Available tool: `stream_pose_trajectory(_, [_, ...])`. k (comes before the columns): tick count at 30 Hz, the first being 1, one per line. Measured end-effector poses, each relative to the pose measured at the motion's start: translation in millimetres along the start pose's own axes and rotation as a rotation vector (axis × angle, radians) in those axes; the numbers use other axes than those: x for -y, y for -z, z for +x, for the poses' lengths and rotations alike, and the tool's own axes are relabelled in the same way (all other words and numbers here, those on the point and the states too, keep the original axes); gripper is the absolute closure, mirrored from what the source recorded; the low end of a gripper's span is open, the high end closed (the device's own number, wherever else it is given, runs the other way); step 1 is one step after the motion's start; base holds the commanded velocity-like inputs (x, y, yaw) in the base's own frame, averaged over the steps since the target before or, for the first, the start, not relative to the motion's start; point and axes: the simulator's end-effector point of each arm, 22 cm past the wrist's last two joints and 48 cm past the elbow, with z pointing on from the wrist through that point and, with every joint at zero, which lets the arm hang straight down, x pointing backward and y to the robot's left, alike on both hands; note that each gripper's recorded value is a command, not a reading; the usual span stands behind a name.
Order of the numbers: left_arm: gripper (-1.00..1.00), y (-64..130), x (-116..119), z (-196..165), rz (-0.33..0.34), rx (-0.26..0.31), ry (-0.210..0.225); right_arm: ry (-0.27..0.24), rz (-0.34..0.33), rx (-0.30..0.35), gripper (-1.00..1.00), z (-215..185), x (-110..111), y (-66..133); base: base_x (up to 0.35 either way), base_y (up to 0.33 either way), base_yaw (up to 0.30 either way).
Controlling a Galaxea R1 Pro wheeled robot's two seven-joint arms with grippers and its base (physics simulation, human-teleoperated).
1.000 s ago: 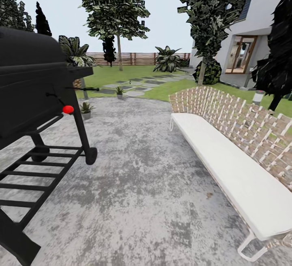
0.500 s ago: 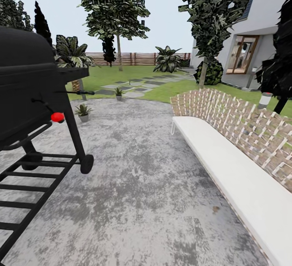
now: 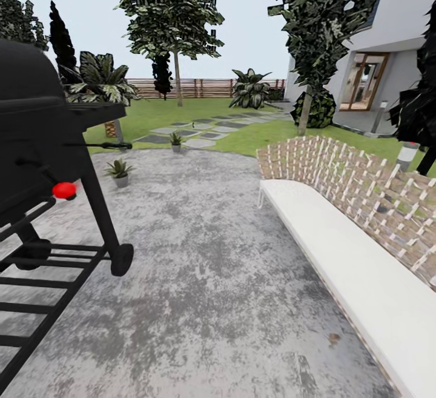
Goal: Pick up the pesticide atomizer in the garden and spray insectifuge to fully cover both potted plants in the garden.
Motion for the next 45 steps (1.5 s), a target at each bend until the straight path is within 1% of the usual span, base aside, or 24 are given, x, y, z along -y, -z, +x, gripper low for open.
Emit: stream_pose_trajectory(45, [-1.0, 0.1, -0.4, 0.4, 0.0, -0.001, -0.002, 0.0, 0.0, 0.0, -1.0, 0.0, -0.2, 0.0, 0.339, 0.0, 0.0])
